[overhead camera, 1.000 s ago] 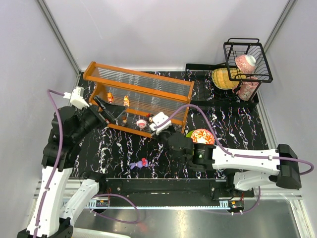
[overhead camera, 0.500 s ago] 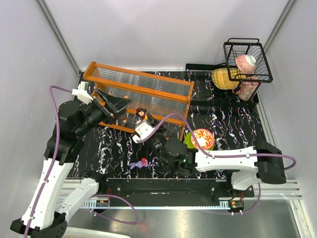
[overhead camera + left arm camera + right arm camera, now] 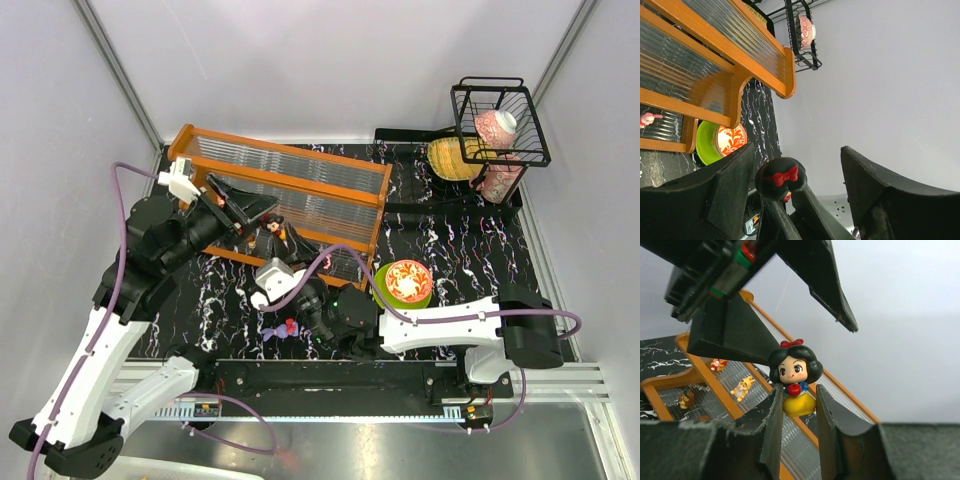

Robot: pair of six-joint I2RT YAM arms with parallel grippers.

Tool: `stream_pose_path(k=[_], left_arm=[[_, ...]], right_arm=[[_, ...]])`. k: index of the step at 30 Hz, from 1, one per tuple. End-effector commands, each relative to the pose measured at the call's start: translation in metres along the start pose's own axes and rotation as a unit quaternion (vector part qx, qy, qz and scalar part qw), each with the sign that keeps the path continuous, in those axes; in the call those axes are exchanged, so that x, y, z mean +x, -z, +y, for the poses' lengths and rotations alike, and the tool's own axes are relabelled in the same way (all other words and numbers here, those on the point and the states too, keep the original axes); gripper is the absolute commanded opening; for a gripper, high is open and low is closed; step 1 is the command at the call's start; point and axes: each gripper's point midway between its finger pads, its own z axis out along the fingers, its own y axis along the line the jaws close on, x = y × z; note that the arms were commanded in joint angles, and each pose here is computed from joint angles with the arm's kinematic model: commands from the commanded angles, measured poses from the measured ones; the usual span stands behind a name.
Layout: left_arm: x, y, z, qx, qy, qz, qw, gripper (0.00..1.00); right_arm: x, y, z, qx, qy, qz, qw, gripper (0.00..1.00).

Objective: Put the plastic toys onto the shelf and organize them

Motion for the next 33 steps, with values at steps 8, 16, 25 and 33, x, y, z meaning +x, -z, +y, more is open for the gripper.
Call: stream_pose_path(k=[8,16,25,33], left_arm=[[-0.013,0.006,-0.016,0.002,-0.031,-0.032,0.999,0.66],[-0.007,0.003,-0.015,0.000,-0.034,-0.021,0.999,0.63],[0.000,0.002,-0.010,-0.004,-0.040,-0.008,0.999,0.68],[0.003,0.003,-0.007,-0.004,-0.052,-0.002,0.999,0.69]], right_arm=[[-0.030,-0.003,-0.015,0.043,0.011,-0.035,0.998,0.00],[-0.022,-0.006,-0.013,0.087,0.052,-0.024,0.995,0.00],[-0.025,-0.008,-0.015,0.090,0.064,-0.022,0.994,0.00],[-0.024,-0.012,-0.012,0.103,0.118,-0.009,0.988,0.00]])
